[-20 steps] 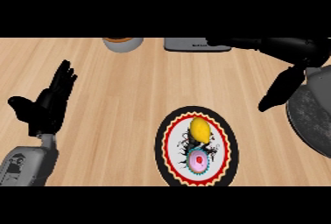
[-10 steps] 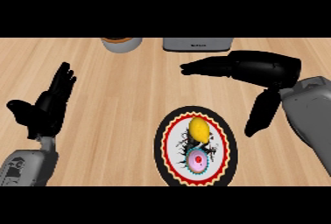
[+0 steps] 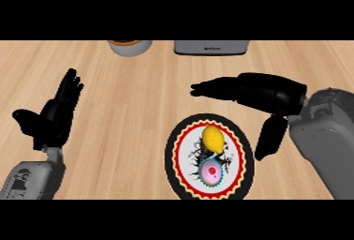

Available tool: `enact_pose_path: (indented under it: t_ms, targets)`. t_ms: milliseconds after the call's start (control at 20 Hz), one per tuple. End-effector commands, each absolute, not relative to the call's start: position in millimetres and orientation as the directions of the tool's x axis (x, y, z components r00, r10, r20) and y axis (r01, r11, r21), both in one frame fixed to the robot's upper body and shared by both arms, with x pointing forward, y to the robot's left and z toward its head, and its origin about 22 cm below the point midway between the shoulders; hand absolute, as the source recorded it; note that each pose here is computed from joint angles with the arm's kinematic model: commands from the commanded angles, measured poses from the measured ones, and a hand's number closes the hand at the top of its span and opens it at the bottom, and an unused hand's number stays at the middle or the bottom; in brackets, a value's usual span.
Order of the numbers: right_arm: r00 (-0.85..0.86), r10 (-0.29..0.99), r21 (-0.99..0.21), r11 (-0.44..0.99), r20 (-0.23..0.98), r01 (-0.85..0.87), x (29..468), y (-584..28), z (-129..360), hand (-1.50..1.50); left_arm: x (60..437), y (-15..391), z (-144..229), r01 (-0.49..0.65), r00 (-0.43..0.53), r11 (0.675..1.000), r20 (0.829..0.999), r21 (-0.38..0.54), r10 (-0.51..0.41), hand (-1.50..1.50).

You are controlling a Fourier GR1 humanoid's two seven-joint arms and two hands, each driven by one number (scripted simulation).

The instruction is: Pick the lemon from the plate and place it in the pan

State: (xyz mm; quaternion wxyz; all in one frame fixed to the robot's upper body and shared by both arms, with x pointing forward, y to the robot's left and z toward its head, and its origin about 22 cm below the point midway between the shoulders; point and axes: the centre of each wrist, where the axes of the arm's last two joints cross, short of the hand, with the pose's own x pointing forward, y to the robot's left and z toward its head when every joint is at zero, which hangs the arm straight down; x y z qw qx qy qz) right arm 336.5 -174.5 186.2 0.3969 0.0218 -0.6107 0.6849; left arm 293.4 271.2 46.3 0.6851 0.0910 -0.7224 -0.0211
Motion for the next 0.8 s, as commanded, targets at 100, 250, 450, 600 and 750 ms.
enact_pose_path:
  t_ms: [100, 250, 450, 600, 750]
  targets:
    - [-0.658, 0.601, -0.837, 0.034, 0.454, -0.546, 339, -161, 178, -1.5, 283, 282, 52, -0.109, -0.039, 0.982, 0.986, 0.156, -0.161, 0.0]
    - [-0.667, 0.603, -0.829, -0.017, 0.437, -0.558, 343, -178, 175, -1.5, 308, 270, 44, -0.113, -0.055, 0.979, 0.983, 0.169, -0.176, 0.0]
    - [-0.647, 0.601, -0.789, -0.042, 0.47, -0.613, 360, -176, 146, -1.5, 288, 291, 57, -0.09, -0.054, 0.983, 0.985, 0.159, -0.164, 0.0]
    - [-0.671, 0.581, -0.791, -0.076, 0.46, -0.607, 352, -160, 127, -1.5, 291, 267, 47, -0.118, -0.06, 0.981, 0.985, 0.151, -0.159, 0.0]
    - [-0.688, 0.584, -0.793, -0.118, 0.431, -0.597, 365, -147, 121, -1.5, 293, 281, 50, -0.087, -0.054, 0.985, 0.986, 0.15, -0.155, 0.0]
